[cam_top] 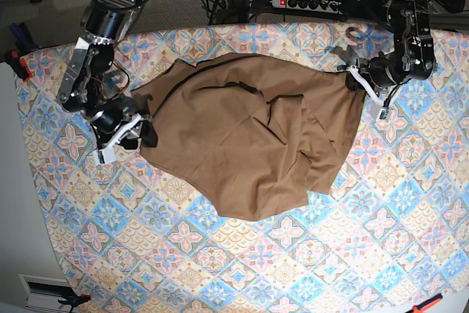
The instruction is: Layout the t-shirt on the table in an organized manner, then fold the t-shirt properly
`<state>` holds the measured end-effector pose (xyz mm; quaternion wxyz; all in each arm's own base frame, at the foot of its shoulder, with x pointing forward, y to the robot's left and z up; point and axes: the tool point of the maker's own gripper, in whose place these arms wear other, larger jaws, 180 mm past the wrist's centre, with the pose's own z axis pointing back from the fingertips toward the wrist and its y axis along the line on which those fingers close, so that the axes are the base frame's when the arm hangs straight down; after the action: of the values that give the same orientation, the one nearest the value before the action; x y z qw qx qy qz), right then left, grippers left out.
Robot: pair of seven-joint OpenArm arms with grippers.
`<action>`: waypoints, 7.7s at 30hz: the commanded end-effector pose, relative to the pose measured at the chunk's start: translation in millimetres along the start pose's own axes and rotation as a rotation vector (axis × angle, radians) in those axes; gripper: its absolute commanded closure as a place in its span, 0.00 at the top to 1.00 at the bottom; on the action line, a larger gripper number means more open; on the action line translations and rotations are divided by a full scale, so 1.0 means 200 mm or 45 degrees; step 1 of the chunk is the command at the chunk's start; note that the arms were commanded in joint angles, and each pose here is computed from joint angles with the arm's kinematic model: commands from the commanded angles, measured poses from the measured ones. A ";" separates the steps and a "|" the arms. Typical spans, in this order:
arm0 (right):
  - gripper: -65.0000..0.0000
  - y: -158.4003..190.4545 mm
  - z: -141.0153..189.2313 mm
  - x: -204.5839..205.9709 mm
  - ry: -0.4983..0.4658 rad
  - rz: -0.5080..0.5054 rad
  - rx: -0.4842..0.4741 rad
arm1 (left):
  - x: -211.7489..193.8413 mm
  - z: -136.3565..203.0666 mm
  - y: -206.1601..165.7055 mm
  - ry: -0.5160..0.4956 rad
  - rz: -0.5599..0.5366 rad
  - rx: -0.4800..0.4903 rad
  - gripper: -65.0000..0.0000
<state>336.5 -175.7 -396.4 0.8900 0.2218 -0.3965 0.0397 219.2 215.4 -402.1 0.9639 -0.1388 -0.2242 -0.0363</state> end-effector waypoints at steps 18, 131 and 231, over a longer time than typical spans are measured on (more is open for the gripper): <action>0.29 -0.01 -0.09 0.07 -0.101 -0.036 0.059 | 0.06 0.03 0.01 -0.041 -0.028 0.009 0.00; 0.33 -0.76 0.78 -0.02 -0.444 -0.511 -0.716 | 0.73 -0.04 -0.70 -0.182 -1.087 0.000 0.57; 0.32 -0.46 0.55 0.07 -0.271 -0.190 -0.474 | 0.85 -0.08 -0.40 -0.541 -0.853 0.183 0.51</action>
<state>287.6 -296.6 -371.8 0.8803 0.0970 -0.4463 -0.1284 356.1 128.9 -341.2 0.8506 -0.0059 -0.4258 -0.3085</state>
